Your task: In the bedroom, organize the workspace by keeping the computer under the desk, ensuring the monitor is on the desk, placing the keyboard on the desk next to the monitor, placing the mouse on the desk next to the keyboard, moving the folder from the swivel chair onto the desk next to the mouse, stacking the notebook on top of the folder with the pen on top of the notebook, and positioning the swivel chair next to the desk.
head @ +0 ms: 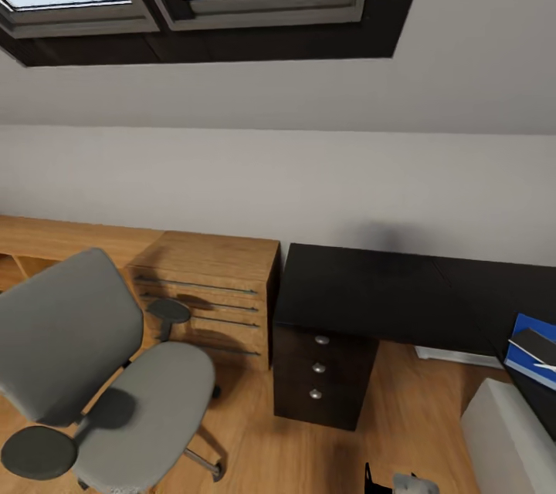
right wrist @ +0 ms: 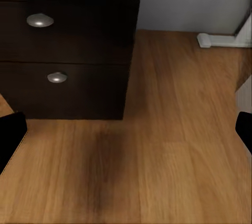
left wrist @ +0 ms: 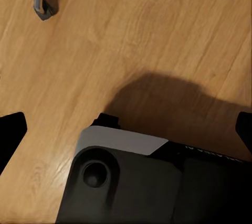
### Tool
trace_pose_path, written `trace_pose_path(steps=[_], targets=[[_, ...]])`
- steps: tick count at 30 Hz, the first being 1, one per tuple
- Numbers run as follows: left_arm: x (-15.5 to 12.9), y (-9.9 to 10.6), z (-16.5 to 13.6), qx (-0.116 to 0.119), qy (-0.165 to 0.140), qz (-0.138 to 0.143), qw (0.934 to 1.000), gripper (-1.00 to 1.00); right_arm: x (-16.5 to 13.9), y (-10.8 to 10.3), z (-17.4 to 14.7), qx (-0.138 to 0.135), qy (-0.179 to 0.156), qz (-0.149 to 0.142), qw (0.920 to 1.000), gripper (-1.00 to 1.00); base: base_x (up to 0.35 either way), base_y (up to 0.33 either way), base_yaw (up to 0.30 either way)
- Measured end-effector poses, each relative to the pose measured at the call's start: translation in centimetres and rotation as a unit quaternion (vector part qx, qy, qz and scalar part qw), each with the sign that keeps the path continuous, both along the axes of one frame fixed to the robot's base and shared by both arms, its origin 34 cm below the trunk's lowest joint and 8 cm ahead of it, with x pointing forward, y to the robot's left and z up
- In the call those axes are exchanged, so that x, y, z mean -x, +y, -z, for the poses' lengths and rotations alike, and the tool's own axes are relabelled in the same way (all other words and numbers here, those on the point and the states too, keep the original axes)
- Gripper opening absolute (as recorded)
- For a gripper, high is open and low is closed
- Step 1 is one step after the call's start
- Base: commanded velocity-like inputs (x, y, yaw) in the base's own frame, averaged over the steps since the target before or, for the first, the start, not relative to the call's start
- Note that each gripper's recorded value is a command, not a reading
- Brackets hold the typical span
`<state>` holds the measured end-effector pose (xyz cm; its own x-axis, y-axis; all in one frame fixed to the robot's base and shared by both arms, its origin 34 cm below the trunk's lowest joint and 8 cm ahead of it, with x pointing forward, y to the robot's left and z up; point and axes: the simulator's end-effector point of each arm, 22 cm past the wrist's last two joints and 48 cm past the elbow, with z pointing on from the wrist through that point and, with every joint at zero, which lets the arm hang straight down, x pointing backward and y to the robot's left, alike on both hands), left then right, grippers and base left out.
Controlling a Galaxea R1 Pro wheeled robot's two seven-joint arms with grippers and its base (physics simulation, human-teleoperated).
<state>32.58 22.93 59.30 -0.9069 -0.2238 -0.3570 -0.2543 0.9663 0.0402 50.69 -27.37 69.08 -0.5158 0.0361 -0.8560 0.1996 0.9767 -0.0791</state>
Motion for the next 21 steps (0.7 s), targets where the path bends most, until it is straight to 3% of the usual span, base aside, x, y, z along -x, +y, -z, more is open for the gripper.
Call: trace_pose_path(steps=[13, 17, 21], targets=[[0.1, 0.4, -1.4, 0.006, -0.003, -0.017, 0.9998, 1.00, 0.9, 2.0, -0.9, -0.011, 0.010, -0.005, 0.9999, 1.00, 0.000, 0.000, 0.127], [-0.6, 0.6, -2.1, 0.003, -0.023, -0.022, 0.9995, 1.00, 2.0, 3.7, -0.4, -0.021, 0.024, -0.009, 0.9995, 1.00, 0.000, 0.000, 0.254], [-1.4, 0.8, -2.4, 0.000, -0.043, -0.028, 0.9987, 1.00, 2.2, 4.1, -0.3, -0.023, 0.026, -0.010, 0.9993, 1.00, 0.000, 0.000, 0.272]])
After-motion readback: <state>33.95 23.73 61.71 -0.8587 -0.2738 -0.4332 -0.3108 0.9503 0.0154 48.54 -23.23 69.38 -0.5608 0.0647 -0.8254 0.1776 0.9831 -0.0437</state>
